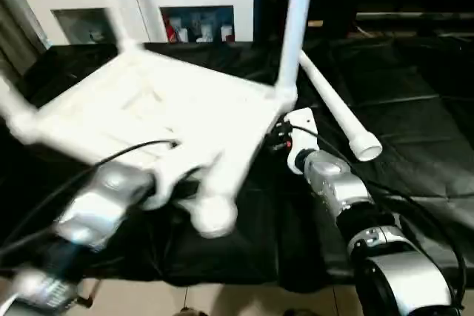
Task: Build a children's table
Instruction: Rotate table base
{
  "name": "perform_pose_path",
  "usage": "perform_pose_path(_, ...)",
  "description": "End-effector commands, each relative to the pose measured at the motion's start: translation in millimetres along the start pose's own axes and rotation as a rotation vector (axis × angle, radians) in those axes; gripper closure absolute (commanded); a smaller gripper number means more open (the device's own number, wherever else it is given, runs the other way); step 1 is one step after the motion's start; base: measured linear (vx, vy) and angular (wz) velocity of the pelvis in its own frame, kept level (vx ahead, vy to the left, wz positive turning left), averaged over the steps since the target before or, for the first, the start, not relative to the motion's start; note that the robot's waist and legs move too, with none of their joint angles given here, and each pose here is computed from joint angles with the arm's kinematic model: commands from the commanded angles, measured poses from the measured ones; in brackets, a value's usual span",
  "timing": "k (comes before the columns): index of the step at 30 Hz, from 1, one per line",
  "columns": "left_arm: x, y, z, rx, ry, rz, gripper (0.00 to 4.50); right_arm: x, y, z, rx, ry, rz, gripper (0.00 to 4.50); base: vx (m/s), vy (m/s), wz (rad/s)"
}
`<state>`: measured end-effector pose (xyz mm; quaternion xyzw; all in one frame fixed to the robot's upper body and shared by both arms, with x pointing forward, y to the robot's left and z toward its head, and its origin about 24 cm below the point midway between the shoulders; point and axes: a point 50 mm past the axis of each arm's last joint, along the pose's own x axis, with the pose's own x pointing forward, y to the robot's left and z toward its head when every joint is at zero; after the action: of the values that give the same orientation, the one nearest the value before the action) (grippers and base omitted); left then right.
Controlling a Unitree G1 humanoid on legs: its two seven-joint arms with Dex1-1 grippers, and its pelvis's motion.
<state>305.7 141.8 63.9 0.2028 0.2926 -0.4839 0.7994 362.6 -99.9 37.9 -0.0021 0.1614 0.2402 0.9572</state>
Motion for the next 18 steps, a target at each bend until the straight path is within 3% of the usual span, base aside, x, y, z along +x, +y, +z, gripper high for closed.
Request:
perform_pose_path(1,8.4,1.1,15.2,0.049,-0.045,-0.001,4.50,7.3,20.1,6.1,-0.026,-0.015,0.092,4.06,0.000,0.000,0.00)
perform_pose_path(3,11.3,4.6,17.4,0.053,-0.049,0.022,4.50,7.5,20.3,6.3,-0.030,-0.016,0.090,4.22,0.000,0.000,0.00)
perform_pose_path(6,18.0,25.5,25.2,0.062,-0.058,0.188,4.50,6.4,17.8,7.2,-0.022,-0.029,0.082,4.45,0.000,0.000,0.00)
perform_pose_path(12,18.5,54.0,31.5,0.043,-0.038,0.439,4.50,1.5,6.9,5.7,-0.027,-0.052,0.012,4.48,0.000,0.000,0.00)
perform_pose_path(16,17.6,58.5,28.5,0.068,-0.032,0.452,4.50,-4.0,-4.0,13.1,-0.014,-0.098,-0.049,4.48,0.000,0.000,0.00)
perform_pose_path(17,16.2,55.4,31.4,0.075,-0.072,0.418,4.50,-7.4,-10.3,22.8,-0.020,-0.128,-0.084,4.48,0.000,0.000,0.00)
perform_pose_path(18,16.1,55.1,31.7,0.075,-0.076,0.414,4.50,-7.6,-10.8,23.6,-0.020,-0.130,-0.087,4.48,0.000,0.000,0.00)
